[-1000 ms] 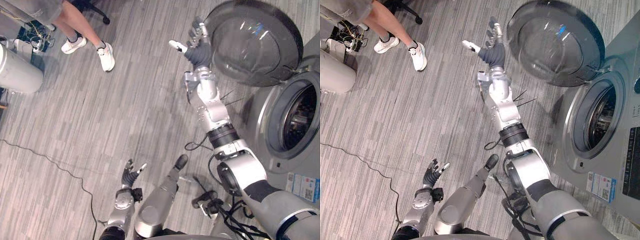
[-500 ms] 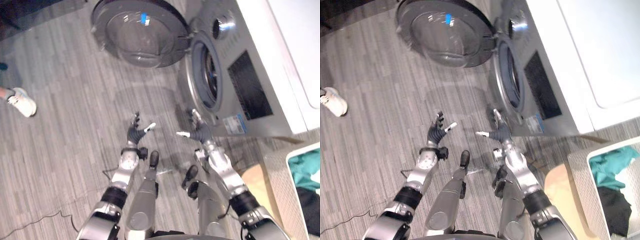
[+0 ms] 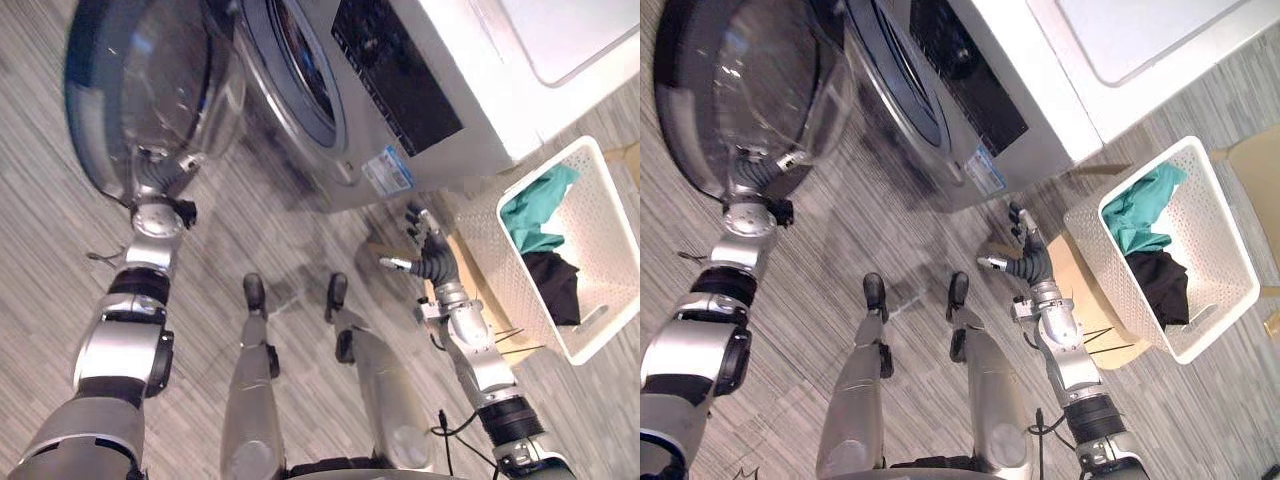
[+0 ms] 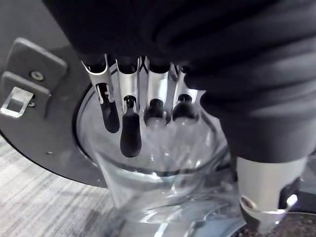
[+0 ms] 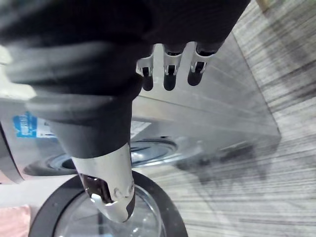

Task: Pick up the laundry basket with both hands and put the clothes into the washing machine.

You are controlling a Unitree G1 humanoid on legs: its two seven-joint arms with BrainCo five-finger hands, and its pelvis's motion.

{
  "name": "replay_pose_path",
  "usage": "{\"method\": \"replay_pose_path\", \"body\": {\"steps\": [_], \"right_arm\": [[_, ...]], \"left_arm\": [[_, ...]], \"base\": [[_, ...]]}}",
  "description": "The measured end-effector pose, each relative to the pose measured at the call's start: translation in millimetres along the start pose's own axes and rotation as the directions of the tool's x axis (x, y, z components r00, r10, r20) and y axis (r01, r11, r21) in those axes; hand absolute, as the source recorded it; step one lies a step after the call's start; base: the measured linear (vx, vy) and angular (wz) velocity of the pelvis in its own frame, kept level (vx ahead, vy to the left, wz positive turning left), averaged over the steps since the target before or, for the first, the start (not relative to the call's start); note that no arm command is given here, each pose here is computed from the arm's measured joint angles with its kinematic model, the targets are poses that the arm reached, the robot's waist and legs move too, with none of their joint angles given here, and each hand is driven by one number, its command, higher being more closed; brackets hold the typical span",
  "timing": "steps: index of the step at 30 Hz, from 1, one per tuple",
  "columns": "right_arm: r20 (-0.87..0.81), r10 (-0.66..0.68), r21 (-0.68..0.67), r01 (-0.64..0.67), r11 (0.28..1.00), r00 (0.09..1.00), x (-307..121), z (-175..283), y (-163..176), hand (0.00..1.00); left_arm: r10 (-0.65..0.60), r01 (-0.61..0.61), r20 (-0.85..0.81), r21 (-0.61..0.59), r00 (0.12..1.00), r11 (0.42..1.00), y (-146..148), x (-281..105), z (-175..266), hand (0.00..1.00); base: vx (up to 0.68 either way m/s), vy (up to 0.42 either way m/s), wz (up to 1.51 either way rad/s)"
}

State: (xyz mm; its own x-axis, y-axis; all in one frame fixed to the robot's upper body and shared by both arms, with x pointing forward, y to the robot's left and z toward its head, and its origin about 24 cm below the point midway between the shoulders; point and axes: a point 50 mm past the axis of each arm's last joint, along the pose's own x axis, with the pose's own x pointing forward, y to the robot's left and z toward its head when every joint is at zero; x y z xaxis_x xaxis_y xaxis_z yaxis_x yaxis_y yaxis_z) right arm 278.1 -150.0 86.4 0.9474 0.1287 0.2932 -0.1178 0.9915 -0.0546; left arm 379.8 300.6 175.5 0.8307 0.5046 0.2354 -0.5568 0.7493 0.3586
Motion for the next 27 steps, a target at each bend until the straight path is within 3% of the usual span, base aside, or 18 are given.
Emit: {"method": "replay_pose_path", "body": {"steps": [6, 10, 13, 15, 18, 23, 27], "right_arm": [[0.041, -0.010, 0.055, 0.008, 0.998, 0.999, -19.4, 10.7, 0.9, 0.00], [0.037, -0.024, 0.075, 0.021, 0.997, 0.999, -21.0, 9.8, 3.8, 0.00], [0.032, -0.040, 0.066, 0.037, 0.997, 0.999, -21.8, 8.8, 4.3, 0.00], [0.025, -0.034, 0.027, 0.033, 0.999, 0.999, -22.3, 7.4, 6.3, 0.00], [0.020, -0.028, -0.036, 0.029, 0.999, 0.999, -23.0, 6.0, 5.4, 0.00], [-0.050, -0.106, -0.142, 0.098, 0.985, 0.993, -36.1, -6.3, -9.5, 0.00], [-0.060, -0.164, -0.180, 0.151, 0.972, 0.985, -40.2, -9.3, -12.4, 0.00]], "left_arm": [[0.099, -0.098, 0.003, -0.060, 0.995, 0.993, 22.1, 6.7, 8.9, 0.00], [0.022, -0.016, 0.057, -0.105, 0.998, 0.994, -4.6, -16.6, 0.6, 0.00], [-0.109, 0.116, 0.050, -0.175, 0.993, 0.978, -47.8, -65.8, -28.5, 0.00], [-0.249, 0.230, -0.071, -0.203, 0.966, 0.952, -78.6, -117.4, -70.6, 0.00], [-0.386, 0.329, -0.270, -0.233, 0.882, 0.915, -98.4, -182.0, -123.7, 0.00], [-0.467, 0.397, -0.531, -0.249, 0.707, 0.884, -97.1, -256.1, -185.2, 0.00], [-0.454, 0.417, -0.629, -0.218, 0.631, 0.882, -79.4, -281.2, -210.7, 0.00]], "base": [[0.07, -0.005, 0.05], [0.04, -0.001, -0.03], [-0.01, 0.021, -0.21], [0.00, 0.040, -0.37], [0.03, 0.054, -0.67], [0.07, 0.067, -1.16], [0.02, 0.045, -1.45]]}}
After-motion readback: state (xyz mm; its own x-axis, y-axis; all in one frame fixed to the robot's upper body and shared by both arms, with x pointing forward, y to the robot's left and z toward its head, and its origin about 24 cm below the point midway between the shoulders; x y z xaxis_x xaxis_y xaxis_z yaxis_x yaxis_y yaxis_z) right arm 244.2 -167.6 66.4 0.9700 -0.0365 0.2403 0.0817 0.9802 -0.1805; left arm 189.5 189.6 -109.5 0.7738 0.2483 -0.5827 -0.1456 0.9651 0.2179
